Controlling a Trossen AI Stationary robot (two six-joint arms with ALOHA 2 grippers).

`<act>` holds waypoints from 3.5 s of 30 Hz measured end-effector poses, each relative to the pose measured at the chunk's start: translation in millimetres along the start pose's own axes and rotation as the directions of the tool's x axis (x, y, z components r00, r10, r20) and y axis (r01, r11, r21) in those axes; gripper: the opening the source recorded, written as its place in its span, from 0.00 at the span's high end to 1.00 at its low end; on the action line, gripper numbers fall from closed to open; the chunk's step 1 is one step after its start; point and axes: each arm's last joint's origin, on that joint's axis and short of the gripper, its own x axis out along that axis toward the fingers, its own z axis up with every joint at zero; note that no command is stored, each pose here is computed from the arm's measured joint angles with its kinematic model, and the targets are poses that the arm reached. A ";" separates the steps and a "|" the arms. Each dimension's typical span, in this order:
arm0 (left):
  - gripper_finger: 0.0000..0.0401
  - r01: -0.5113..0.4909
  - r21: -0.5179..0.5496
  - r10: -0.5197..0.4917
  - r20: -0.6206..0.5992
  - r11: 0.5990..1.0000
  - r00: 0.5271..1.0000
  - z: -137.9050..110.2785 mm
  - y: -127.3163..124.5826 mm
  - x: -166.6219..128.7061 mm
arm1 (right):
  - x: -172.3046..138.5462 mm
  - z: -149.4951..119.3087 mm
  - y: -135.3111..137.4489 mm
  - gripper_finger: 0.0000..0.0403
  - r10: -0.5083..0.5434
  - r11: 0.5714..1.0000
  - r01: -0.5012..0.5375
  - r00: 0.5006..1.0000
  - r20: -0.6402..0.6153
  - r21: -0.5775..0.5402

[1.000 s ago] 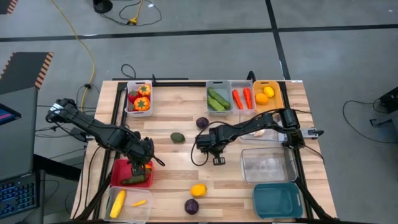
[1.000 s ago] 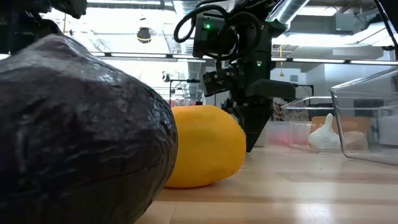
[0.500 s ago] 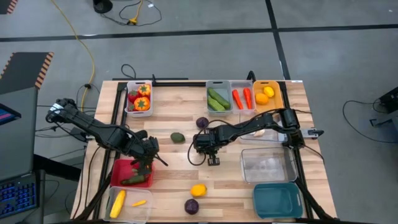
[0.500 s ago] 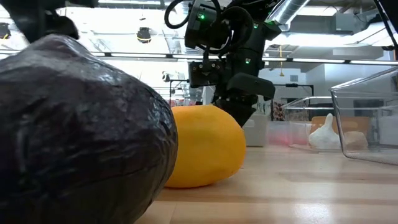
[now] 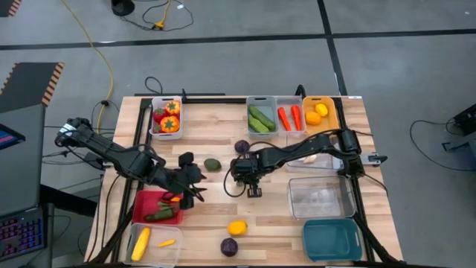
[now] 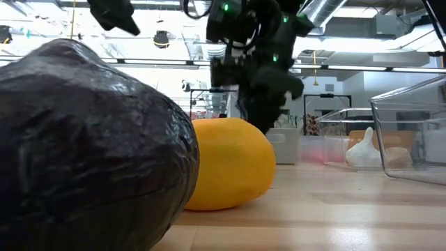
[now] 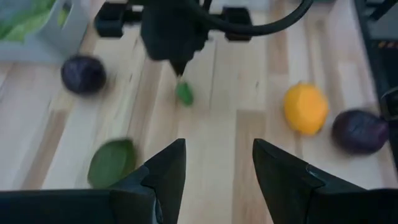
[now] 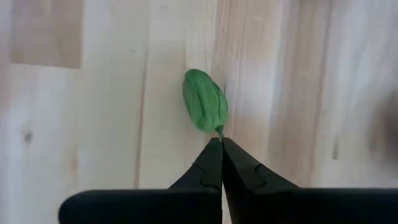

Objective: Sort produce into baskets
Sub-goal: Put the green chili pepper into the red bin

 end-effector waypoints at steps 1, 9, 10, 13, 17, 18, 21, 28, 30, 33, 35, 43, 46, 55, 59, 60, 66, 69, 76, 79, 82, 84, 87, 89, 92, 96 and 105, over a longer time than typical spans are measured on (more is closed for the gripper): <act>0.56 0.007 0.001 -0.007 0.018 1.000 1.000 1.9 -0.7 0.0 | -5.3 0.6 0.0 0.92 0.000 1.000 0.000 1.000 0.005 -0.004; 0.48 -0.014 0.028 0.011 0.086 1.000 0.996 10.0 -7.3 15.7 | -64.6 -2.1 -1.4 0.92 -0.003 1.000 0.003 0.996 0.093 -0.005; 0.46 -0.017 0.038 0.014 0.092 0.999 0.996 11.2 -8.9 21.2 | -74.1 -3.5 -1.7 0.92 -0.005 1.000 0.006 0.994 0.107 -0.004; 0.42 -0.036 0.065 0.031 0.079 0.997 0.996 12.2 -12.8 43.5 | -97.9 -8.7 -2.4 0.91 -0.011 1.000 0.012 0.991 0.137 -0.002; 0.35 -0.045 0.065 0.039 0.087 0.997 0.995 15.0 -15.7 77.6 | -125.5 -17.9 -3.0 0.92 -0.012 1.000 0.012 0.987 0.163 -0.001; 0.34 -0.051 0.059 0.046 0.086 0.997 0.995 14.9 -15.6 86.9 | -130.8 -20.7 -3.1 0.92 -0.012 1.000 0.013 0.987 0.161 -0.001; 0.33 -0.077 0.025 0.075 0.070 0.997 0.995 13.1 -11.3 112.0 | -145.5 -28.3 -3.5 0.92 -0.013 1.000 0.013 0.987 0.161 -0.001; 0.32 -0.121 -0.060 0.121 0.002 0.991 0.993 4.9 6.3 157.4 | -169.2 -43.0 -5.6 0.92 -0.063 0.998 0.063 0.986 0.153 0.007; 0.32 -0.090 -0.075 0.091 0.004 0.993 0.996 5.1 9.2 167.3 | -174.0 -47.0 -6.4 0.92 -0.088 0.996 0.088 0.986 0.145 0.010; 0.32 -0.062 -0.085 0.061 -0.007 0.994 0.998 1.7 11.5 180.7 | -179.0 -50.3 -7.0 0.92 -0.098 0.995 0.097 0.985 0.145 0.012; 0.32 -0.068 -0.086 0.066 -0.021 0.994 0.998 -2.1 12.9 188.8 | -179.1 -51.1 -6.9 0.92 -0.098 0.995 0.098 0.985 0.140 0.011; 0.32 -0.101 -0.092 0.097 -0.045 0.991 0.994 -15.3 18.6 217.6 | -177.2 -51.5 -7.2 0.92 -0.111 0.994 0.110 0.986 0.123 0.010; 0.34 -0.115 -0.091 0.110 -0.059 0.989 0.992 -19.4 20.7 223.4 | -177.2 -51.5 -7.2 0.92 -0.111 0.994 0.110 0.986 0.123 0.014; 0.58 -0.119 -0.091 0.114 -0.060 0.989 0.992 -19.8 21.0 224.0 | -177.2 -51.8 -7.2 0.92 -0.110 0.994 0.109 0.987 0.120 0.017; 0.70 -0.120 -0.091 0.114 -0.061 0.989 0.992 -19.9 21.0 224.0 | -177.2 -51.7 -7.1 0.92 -0.110 0.994 0.109 0.987 0.121 0.018; 0.72 -0.120 -0.091 0.114 -0.061 0.989 0.992 -19.9 21.0 224.0 | -177.2 -51.7 -7.1 0.92 -0.110 0.994 0.109 0.987 0.121 0.018; 0.82 -0.116 -0.088 0.110 -0.061 0.989 0.992 -19.7 20.8 223.8 | -177.2 -51.8 -7.1 0.92 -0.110 0.994 0.109 0.987 0.120 0.018; 0.84 -0.100 -0.056 0.097 -0.065 0.993 0.993 -17.2 20.7 218.8 | -177.2 -51.8 -7.1 0.92 -0.109 0.994 0.108 0.987 0.120 0.020; 0.84 0.065 -0.025 -0.068 -0.133 0.998 0.989 -5.6 18.9 185.5 | -177.1 -51.8 -7.0 0.92 -0.108 0.992 0.099 0.987 0.119 0.077; 0.84 0.150 -0.037 -0.155 -0.193 0.988 0.969 -2.7 19.1 164.7 | -177.0 -52.0 -7.0 0.92 -0.108 0.992 0.099 0.987 0.117 0.078; 0.84 0.227 -0.075 -0.239 -0.253 0.971 0.938 -1.0 20.0 140.8 | -176.9 -52.0 -7.0 0.92 -0.108 0.992 0.099 0.987 0.117 0.078; 0.84 0.272 -0.116 -0.294 -0.296 0.955 0.909 -0.9 21.2 123.6 | -177.0 -52.0 -7.0 0.92 -0.108 0.992 0.099 0.987 0.117 0.078; 0.83 0.324 -0.192 -0.373 -0.352 0.926 0.858 -1.8 23.5 96.3 | -176.9 -51.5 -7.0 0.92 -0.107 0.992 0.098 0.987 0.121 0.078; 0.83 0.343 -0.255 -0.420 -0.387 0.904 0.820 -3.8 24.9 78.4 | -176.9 -51.3 -7.0 0.92 -0.107 0.992 0.098 0.987 0.123 0.078; 0.83 0.347 -0.325 -0.464 -0.425 0.880 0.777 -7.5 25.0 53.8 | -176.9 -51.2 -7.0 0.92 -0.107 0.992 0.098 0.986 0.124 0.078; 0.83 0.295 -0.412 -0.484 -0.500 0.862 0.718 -18.0 21.4 26.4 | -176.9 -51.3 -7.0 0.92 -0.107 0.992 0.098 0.986 0.124 0.080; 0.80 0.057 -0.455 -0.401 -0.712 0.889 0.577 -47.5 7.1 -6.2 | -176.8 -51.1 -6.9 0.87 -0.104 0.992 0.094 0.987 0.126 0.079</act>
